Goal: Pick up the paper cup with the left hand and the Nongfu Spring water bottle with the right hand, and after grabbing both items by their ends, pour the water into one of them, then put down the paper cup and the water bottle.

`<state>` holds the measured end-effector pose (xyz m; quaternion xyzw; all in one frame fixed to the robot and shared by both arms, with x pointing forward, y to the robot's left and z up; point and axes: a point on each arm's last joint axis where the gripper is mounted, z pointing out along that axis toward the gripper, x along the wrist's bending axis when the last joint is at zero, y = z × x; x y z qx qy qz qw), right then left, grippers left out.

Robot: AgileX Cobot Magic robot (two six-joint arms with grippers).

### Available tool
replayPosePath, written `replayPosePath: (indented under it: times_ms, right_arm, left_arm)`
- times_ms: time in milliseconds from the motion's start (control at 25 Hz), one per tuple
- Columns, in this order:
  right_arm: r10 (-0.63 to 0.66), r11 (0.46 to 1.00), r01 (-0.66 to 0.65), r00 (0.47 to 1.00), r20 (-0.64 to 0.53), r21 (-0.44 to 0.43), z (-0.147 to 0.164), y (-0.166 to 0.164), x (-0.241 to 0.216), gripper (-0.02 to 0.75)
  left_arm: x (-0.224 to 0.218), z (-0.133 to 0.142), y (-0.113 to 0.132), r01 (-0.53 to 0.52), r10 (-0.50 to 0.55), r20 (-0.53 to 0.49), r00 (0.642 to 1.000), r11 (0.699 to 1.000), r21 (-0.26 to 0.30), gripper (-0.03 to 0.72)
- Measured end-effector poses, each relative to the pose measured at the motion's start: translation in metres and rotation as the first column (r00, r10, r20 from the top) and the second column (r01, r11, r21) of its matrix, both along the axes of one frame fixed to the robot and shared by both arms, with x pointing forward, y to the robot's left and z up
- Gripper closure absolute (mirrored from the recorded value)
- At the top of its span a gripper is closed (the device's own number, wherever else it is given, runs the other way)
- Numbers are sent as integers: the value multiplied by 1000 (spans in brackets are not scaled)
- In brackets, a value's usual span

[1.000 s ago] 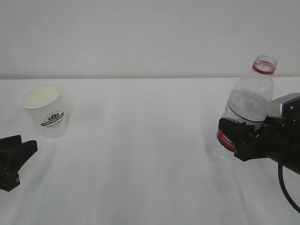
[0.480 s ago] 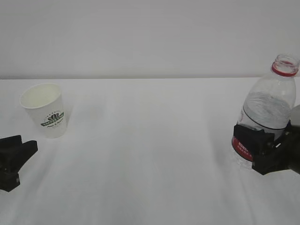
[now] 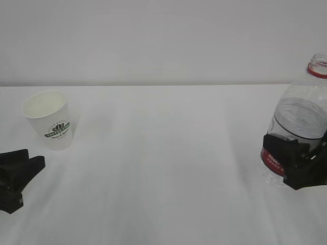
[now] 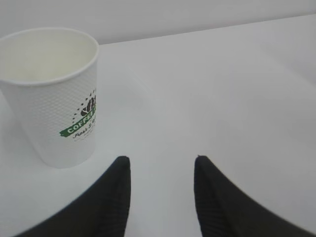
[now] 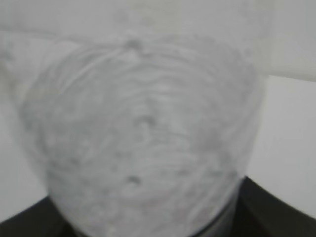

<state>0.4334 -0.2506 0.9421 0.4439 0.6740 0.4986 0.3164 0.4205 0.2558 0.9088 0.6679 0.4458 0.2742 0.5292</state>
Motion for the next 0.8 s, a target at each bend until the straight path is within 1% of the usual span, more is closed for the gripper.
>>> replayPosePath:
  times_ms: [240, 360, 440, 600, 680, 800]
  right_arm:
    - [5, 1000, -5, 1000, -15, -8, -2, 0, -1, 288]
    - [26, 999, -26, 1000, -16, -18, -2, 1, -2, 288]
    - [31, 999, -32, 999, -16, -21, -3, 2, -2, 288]
    - [31, 999, -31, 999, -16, -20, -3, 2, -2, 288]
    - [31, 999, -31, 999, -16, -20, -3, 2, -2, 288]
    - [31, 999, -31, 999, -16, -20, -3, 2, -2, 288]
  left_arm:
    - [0, 0, 0, 0, 0, 0, 1000, 1000, 0, 371]
    - [1, 0, 1, -19, 19, 0, 1000, 1000, -3, 342]
    - [2, 0, 4, -48, 48, 0, 999, 999, -7, 284]
    - [5, 1, 11, -146, 146, -2, 989, 989, -23, 123]
    - [7, 1, 17, -214, 214, -6, 977, 976, -33, 81]
    - [9, -3, 21, -269, 268, -26, 963, 963, -36, 60]
